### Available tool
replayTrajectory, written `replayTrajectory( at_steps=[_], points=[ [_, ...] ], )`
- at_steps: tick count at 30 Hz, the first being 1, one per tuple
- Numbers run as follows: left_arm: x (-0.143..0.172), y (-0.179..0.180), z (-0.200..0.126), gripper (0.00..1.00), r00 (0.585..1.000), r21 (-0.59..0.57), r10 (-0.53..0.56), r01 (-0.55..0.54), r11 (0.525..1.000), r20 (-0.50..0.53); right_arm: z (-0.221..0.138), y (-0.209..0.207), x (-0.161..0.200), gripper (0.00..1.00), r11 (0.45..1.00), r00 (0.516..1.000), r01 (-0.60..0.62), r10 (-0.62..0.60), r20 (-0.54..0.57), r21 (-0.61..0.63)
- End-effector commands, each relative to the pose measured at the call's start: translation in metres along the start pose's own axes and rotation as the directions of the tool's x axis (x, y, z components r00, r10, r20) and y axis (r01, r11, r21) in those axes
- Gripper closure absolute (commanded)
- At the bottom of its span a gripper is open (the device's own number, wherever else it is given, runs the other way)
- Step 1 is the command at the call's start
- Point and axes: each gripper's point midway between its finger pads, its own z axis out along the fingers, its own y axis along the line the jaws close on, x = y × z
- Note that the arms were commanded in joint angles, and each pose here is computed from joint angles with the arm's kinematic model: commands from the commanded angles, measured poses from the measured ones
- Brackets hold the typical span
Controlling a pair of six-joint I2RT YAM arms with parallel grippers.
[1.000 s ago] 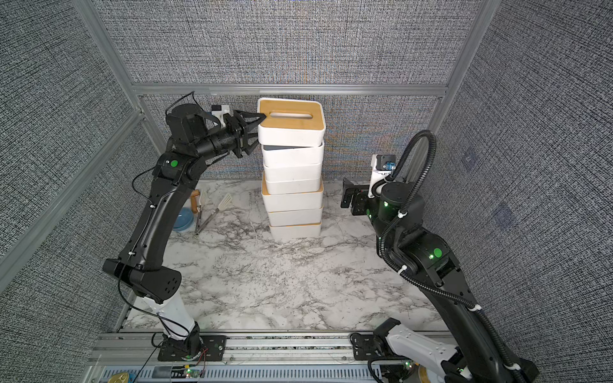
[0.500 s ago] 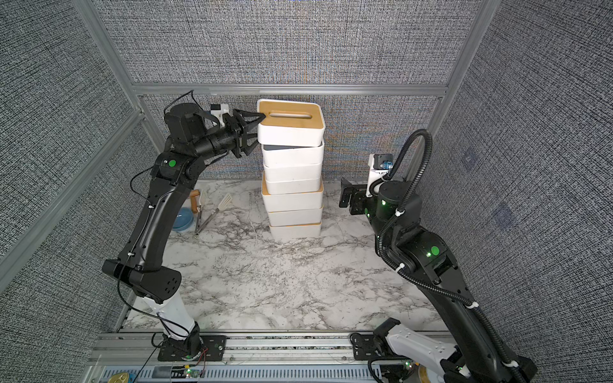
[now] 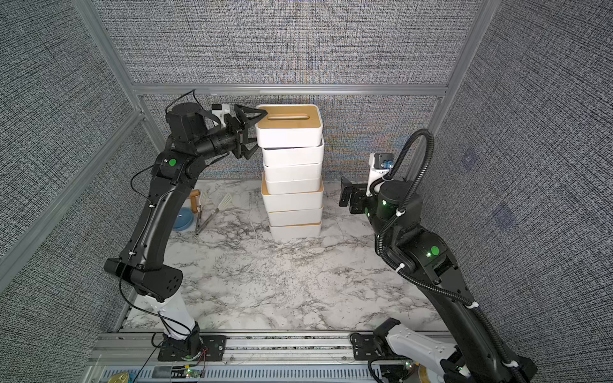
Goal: Stack the tissue boxes
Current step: Place the tissue box at the tissue box.
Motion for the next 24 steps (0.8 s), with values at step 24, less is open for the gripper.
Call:
replayTrajectory(
  at_steps=[24],
  points=[
    [-0.014,0.006,-0.011,0.01,0.995,-0.06,0.092,-0.089,0.994,0.048,0.004,0.005,-0.008,0.01,1.0,1.0,0.007,-0.007,-0.002,-0.01]
  ],
)
